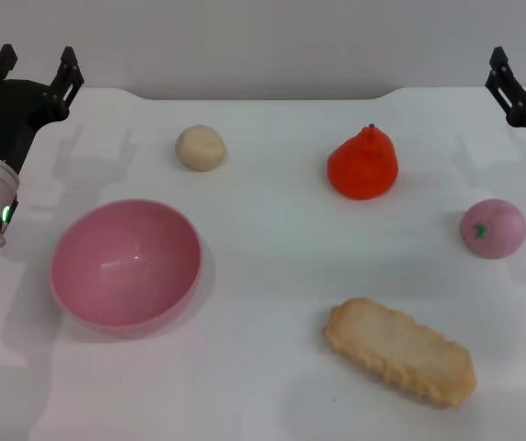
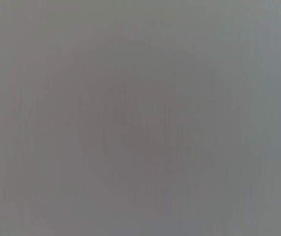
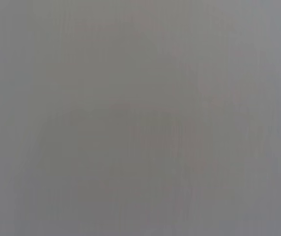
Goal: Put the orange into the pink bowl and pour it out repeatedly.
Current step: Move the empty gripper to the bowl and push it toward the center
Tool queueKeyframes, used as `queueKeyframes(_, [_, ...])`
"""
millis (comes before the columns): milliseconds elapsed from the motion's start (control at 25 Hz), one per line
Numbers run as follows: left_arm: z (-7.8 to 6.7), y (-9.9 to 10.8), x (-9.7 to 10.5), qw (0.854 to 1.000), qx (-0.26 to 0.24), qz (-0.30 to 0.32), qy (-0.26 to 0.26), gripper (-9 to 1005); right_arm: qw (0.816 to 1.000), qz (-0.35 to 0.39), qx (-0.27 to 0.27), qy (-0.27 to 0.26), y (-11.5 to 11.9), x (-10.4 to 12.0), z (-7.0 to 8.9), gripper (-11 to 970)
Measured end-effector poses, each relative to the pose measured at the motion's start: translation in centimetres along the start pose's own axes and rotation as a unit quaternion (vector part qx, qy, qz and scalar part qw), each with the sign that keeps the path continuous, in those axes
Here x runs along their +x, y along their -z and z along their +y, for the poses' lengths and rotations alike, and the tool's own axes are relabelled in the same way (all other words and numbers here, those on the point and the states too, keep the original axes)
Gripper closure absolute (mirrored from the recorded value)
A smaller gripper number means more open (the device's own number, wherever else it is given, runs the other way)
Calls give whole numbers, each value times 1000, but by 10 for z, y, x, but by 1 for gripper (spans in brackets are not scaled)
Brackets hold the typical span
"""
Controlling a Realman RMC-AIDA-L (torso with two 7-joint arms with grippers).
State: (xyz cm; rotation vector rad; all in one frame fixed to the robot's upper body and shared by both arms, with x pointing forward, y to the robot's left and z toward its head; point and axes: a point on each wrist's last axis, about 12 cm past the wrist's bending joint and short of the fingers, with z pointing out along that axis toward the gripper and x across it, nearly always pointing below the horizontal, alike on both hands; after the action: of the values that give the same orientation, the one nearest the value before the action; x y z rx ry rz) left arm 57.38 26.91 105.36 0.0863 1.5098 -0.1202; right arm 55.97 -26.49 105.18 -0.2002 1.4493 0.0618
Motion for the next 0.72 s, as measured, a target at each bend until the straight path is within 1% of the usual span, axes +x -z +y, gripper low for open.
queueKeyframes(240, [-1,-2,-1,1000,1,-1,-1,213,1000,5,1,-1,2,2,0,151])
queueKeyframes(440, [-1,-1,0,1000,3,0,-2,213,1000,8,-6,-1,3,3,3,155])
queueKeyframes(640, [-6,0,1,1000,17,2,-10,213,1000,9,-10,-15,4,4,5,160])
queueKeyframes(720, [-6,1,1,1000,18,4,-5,213,1000,12,-11,-16,4,5,5,161])
